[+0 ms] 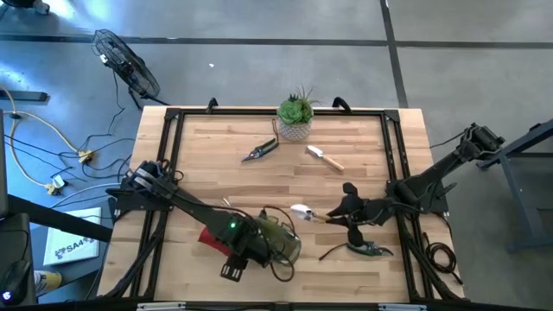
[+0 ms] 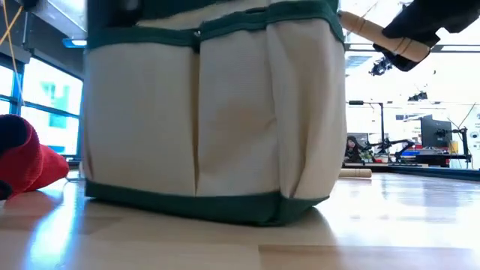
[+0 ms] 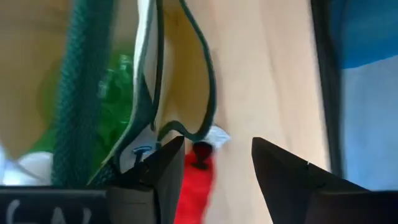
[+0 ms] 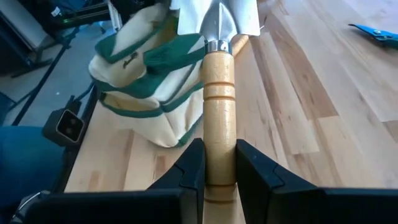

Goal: Pick & Place Garden tools in Gardening bag
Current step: Put the right brown trowel into the gardening bag

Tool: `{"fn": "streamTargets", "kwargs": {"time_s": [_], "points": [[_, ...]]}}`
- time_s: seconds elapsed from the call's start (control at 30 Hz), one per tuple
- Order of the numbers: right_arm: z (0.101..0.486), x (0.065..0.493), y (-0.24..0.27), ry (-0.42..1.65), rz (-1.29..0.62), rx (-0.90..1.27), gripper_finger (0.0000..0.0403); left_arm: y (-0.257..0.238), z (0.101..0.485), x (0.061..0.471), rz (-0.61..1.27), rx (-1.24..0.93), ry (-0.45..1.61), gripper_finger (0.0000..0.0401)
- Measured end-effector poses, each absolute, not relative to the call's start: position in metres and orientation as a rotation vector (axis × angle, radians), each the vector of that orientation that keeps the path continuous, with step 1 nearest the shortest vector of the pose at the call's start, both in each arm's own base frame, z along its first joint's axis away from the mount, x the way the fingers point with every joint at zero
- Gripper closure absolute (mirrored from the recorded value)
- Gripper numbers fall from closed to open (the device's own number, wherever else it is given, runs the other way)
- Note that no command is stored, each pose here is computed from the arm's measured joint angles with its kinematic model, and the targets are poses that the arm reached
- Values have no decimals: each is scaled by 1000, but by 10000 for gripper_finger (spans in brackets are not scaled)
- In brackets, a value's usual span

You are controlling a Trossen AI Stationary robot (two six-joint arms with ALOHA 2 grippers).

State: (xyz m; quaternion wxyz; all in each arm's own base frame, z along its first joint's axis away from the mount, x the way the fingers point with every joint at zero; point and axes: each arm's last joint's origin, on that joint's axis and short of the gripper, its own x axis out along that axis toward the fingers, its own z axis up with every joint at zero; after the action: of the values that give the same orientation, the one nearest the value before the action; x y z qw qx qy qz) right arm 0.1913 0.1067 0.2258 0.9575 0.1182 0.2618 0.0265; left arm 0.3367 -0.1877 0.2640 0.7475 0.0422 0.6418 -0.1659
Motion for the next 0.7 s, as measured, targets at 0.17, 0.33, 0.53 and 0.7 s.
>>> {"fn": "streamTargets", "kwargs": {"time_s": [0.17, 0.33, 0.53, 0.7], "points": [[231, 192, 109, 518, 66, 245, 354, -181, 265, 341, -371, 170, 1372, 219], [234, 192, 111, 514, 72, 248, 354, -167, 264, 343, -351, 209, 1407, 219], [231, 191, 110, 543, 53, 272, 354, -144, 267, 342, -281, 248, 1505, 219], [231, 191, 110, 543, 50, 282, 354, -122, 282, 342, -76, 397, 1516, 219]]}}
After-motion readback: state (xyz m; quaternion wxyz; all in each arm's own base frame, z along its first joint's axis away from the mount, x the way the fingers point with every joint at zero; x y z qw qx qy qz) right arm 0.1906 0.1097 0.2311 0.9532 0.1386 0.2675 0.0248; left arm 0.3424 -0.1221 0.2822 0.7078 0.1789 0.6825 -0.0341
